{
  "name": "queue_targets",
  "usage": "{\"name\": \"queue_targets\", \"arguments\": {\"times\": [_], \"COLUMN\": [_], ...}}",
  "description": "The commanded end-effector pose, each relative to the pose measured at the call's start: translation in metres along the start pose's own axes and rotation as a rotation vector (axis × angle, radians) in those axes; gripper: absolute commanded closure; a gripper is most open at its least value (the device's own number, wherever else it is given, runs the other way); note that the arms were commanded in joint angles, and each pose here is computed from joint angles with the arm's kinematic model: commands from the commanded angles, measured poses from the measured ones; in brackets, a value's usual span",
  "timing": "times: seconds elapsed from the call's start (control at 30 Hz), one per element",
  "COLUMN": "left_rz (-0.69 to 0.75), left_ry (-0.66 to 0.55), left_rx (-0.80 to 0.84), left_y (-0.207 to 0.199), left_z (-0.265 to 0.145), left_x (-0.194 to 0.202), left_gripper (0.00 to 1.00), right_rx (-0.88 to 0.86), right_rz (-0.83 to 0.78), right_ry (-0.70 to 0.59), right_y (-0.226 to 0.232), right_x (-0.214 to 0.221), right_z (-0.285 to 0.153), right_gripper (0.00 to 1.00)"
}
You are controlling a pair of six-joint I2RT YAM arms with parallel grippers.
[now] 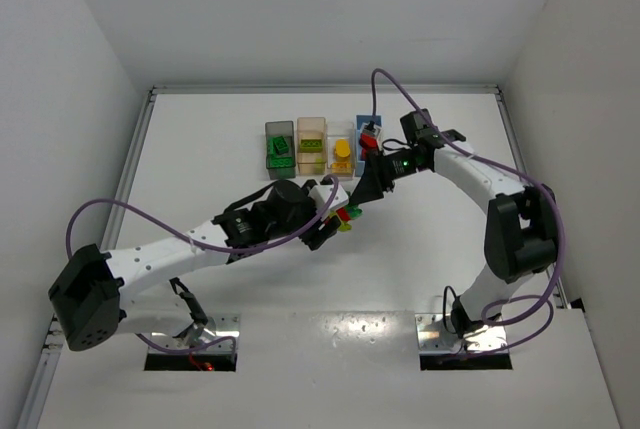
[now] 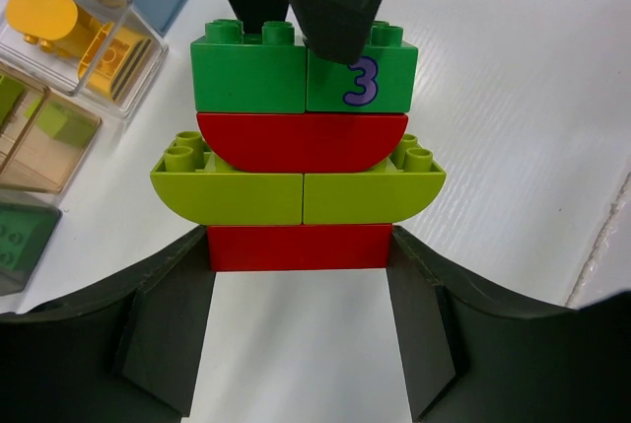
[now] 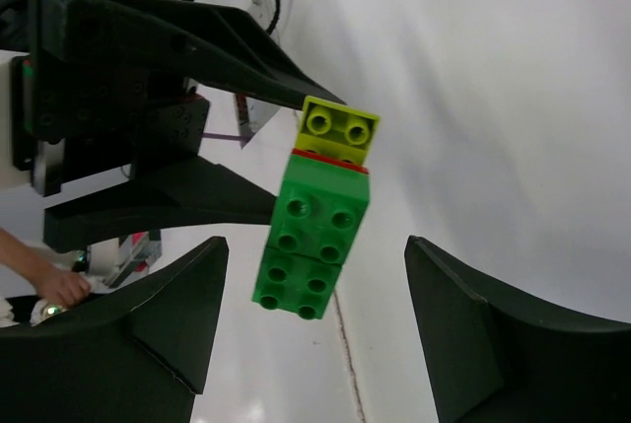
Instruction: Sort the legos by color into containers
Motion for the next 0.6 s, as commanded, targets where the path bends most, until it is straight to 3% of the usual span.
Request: {"name": "queue_targets", "arguments": {"times": [0.0, 0.4, 0.57], "left_rz": [0.004, -0.005, -0.005], "left_ry": [-0.101, -0.109, -0.109], "left_rx": [-0.005, -0.016, -0.016], "left_y": [0.0005, 0.0015, 0.0019], "left_z": [0.0013, 0.0014, 0.0031], "left_x": [-0.0271, -0.0286, -0.0304], "left_gripper": [0.53, 0.53, 0.53], "right_rx": [-0.093, -0.077, -0.058], "right_rz": [-0.088, -0.102, -0.097], "right_ry": [-0.027, -0.002, 0.012], "right_y": [0.0196, 0.0231, 0.0197], "right_x": [-0.0141, -0.0106, -0.0090], "right_z": [-0.0019, 0.0027, 0.0062], "right_gripper": [0.28, 0.39, 0.50]}}
Point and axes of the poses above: each gripper's point midway between its finger pads, its own z axis out along the fingers, its own y axis along the line the jaws close on, x = y × z, the point moved 7 cm from there along -z, back along the fingers, and after that the axes turned 2 degrees about z, right-handed, at the moved point
